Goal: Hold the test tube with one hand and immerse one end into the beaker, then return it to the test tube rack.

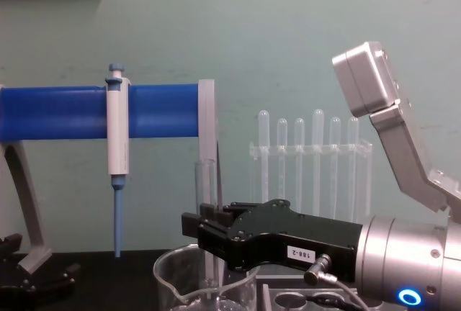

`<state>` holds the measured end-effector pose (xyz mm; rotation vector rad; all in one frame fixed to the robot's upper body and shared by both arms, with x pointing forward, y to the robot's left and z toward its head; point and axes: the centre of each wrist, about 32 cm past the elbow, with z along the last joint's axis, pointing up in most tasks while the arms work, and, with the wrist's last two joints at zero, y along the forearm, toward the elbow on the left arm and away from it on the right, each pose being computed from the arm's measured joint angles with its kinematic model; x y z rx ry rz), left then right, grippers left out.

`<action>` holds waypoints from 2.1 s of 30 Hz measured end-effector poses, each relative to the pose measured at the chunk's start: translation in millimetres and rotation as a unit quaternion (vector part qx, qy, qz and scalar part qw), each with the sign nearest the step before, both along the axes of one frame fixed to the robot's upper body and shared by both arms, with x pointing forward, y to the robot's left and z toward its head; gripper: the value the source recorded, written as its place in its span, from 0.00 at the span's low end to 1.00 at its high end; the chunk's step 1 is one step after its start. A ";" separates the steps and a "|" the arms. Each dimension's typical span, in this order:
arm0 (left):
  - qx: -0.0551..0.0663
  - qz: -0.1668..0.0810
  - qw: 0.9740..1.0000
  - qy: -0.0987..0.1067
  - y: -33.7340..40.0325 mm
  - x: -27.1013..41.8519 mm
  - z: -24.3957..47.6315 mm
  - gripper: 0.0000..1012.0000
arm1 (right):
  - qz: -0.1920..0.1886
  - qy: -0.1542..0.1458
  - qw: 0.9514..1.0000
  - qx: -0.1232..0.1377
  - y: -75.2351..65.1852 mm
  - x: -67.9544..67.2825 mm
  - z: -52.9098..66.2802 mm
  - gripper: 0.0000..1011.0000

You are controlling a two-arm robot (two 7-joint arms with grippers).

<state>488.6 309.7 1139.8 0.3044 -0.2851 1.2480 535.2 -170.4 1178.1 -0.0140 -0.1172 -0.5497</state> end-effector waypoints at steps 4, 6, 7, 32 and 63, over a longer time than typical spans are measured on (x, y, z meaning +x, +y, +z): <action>0.000 0.000 1.000 0.000 0.0 0.0 0.0 0.99 | 0.000 0.000 1.000 0.000 0.0 0.0 0.0 0.22; 0.000 0.000 1.000 0.000 0.0 0.0 0.0 0.99 | 0.000 0.000 1.000 0.000 0.0 0.0 0.0 0.22; 0.000 0.000 1.000 0.000 0.0 0.0 0.0 0.99 | 0.000 0.000 1.000 0.000 0.0 0.0 0.0 0.22; 0.000 0.000 1.000 0.000 0.0 0.0 0.0 0.99 | 0.000 0.000 1.000 0.000 0.0 0.0 0.0 0.22; 0.000 0.000 1.000 0.000 0.0 0.0 0.0 0.99 | 0.000 0.000 1.000 0.000 0.0 0.0 0.0 0.22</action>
